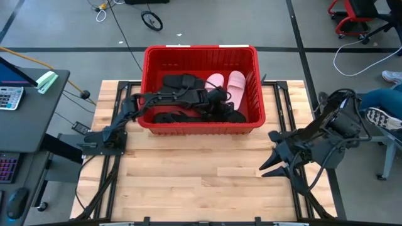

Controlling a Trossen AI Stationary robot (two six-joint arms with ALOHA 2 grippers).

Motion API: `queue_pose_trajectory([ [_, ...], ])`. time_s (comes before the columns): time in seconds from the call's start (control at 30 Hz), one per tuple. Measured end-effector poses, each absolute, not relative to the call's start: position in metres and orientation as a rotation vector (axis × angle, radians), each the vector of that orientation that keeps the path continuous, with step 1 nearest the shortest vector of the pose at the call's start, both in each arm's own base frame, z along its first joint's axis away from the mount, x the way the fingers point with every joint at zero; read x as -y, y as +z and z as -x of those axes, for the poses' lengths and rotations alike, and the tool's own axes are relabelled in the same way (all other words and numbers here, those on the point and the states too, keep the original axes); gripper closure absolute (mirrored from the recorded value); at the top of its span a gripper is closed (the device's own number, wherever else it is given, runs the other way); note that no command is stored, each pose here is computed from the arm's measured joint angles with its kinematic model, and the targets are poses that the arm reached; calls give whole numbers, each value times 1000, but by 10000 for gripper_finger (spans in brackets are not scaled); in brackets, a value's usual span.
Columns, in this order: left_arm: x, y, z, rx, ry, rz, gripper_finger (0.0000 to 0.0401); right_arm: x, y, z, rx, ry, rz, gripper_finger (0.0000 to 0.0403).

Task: Pick and place slides into bin
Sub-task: Return to Home Position

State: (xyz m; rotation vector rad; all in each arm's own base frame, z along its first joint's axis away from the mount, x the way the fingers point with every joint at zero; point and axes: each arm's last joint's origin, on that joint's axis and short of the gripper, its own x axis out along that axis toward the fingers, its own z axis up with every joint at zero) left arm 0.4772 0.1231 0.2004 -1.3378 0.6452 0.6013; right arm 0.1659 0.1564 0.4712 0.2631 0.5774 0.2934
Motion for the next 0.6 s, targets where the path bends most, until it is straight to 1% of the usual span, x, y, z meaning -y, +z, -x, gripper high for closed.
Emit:
queue_pose_trajectory([
  [0.13, -131, 212, -471, -628, 611, 1337, 201, -157, 471, -165, -581, 297, -260, 303],
  [0.37, -139, 222, -456, -678, 675, 1255, 222, -155, 467, -163, -618, 278, -249, 303],
  [0.5, -138, 233, -446, -723, 681, 1194, 231, -150, 463, -159, -673, 224, -277, 303],
  [0.6, -133, 257, -440, -687, 636, 1124, 234, -142, 460, -153, -712, 140, -274, 303],
])
